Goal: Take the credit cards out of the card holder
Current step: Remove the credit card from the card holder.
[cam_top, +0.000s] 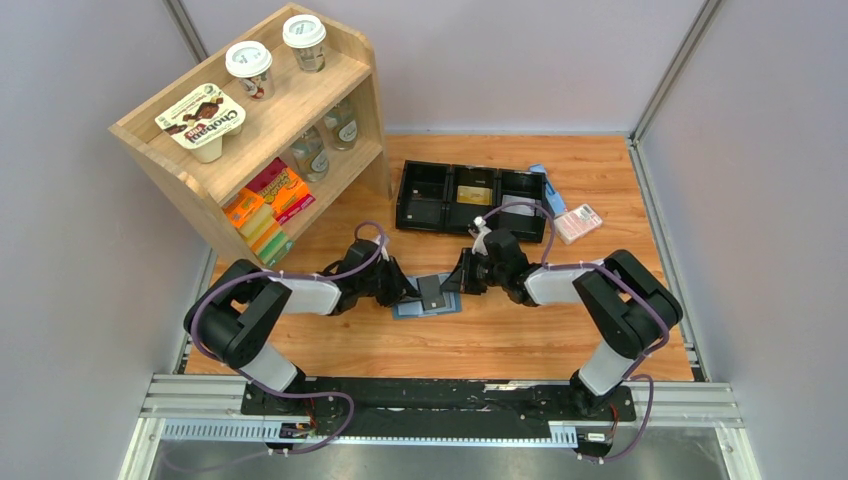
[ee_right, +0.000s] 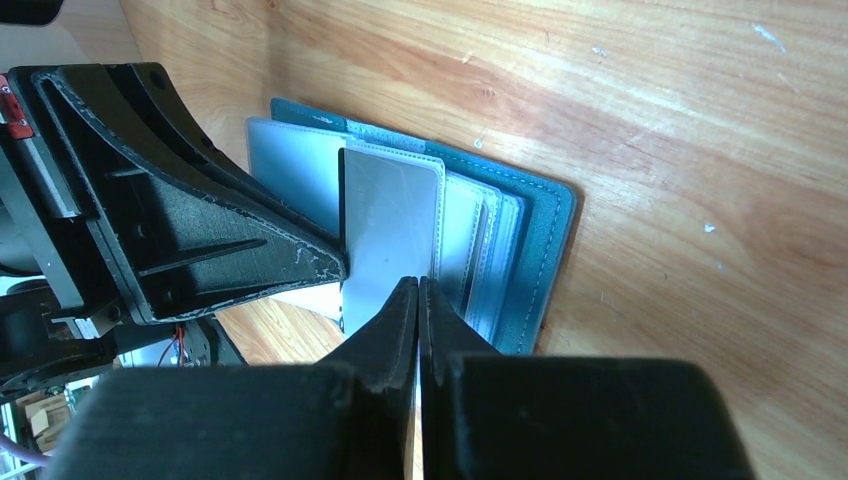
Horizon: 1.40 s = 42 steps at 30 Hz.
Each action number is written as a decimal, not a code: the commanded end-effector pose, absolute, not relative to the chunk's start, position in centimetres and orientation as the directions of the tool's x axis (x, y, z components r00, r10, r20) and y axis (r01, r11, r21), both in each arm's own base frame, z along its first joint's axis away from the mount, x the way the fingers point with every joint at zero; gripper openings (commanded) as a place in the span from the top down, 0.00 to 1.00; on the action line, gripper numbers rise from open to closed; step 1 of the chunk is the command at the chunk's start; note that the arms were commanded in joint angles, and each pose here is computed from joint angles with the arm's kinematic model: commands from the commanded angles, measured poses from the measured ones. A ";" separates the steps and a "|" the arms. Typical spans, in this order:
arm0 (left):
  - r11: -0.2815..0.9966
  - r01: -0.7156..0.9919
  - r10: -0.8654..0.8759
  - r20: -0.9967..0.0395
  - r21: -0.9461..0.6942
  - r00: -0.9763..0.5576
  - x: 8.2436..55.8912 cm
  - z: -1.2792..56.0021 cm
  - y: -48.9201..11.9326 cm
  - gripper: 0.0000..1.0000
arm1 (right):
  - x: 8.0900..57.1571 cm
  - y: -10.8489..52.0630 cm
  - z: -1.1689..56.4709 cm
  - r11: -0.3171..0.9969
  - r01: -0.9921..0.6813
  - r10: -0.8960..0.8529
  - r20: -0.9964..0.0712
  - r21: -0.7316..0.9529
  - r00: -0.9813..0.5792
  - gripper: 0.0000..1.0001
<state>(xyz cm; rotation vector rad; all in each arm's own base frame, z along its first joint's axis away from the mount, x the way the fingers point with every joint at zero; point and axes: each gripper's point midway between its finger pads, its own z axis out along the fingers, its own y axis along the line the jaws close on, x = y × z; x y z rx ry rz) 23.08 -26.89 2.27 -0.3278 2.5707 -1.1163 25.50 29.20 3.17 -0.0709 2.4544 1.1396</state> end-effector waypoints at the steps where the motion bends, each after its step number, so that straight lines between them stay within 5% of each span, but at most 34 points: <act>1: 0.602 -0.006 -0.339 -0.249 -0.798 -0.907 23.8 4.4 -27.6 0.83 | 24.6 27.4 -0.3 0.731 -0.167 0.114 -0.361 0.661 -0.926 0.98; 11: 0.537 0.058 -0.327 -0.272 -0.841 -0.905 23.9 5.7 -28.6 0.85 | 24.6 27.3 -1.0 0.730 -0.158 0.114 -0.347 0.665 -0.931 0.99; 17: 0.532 0.053 -0.348 -0.276 -0.845 -0.896 23.9 5.8 -28.1 1.00 | 24.6 26.6 -1.5 0.738 -0.142 0.125 -0.340 0.659 -0.932 0.99; 30: 0.565 -0.012 -0.370 -0.241 -0.825 -0.897 22.7 4.1 -26.0 1.00 | 24.7 25.9 -1.8 0.751 -0.136 0.128 -0.345 0.646 -0.930 0.99; 36: 0.562 -0.007 -0.359 -0.236 -0.827 -0.903 22.9 4.0 -26.4 0.75 | 24.7 26.0 -1.6 0.746 -0.139 0.127 -0.344 0.651 -0.930 0.99; 42: 0.556 -0.026 -0.381 -0.227 -0.831 -0.896 23.0 3.6 -26.3 0.67 | 24.6 26.0 -1.6 0.744 -0.140 0.126 -0.342 0.653 -0.931 0.99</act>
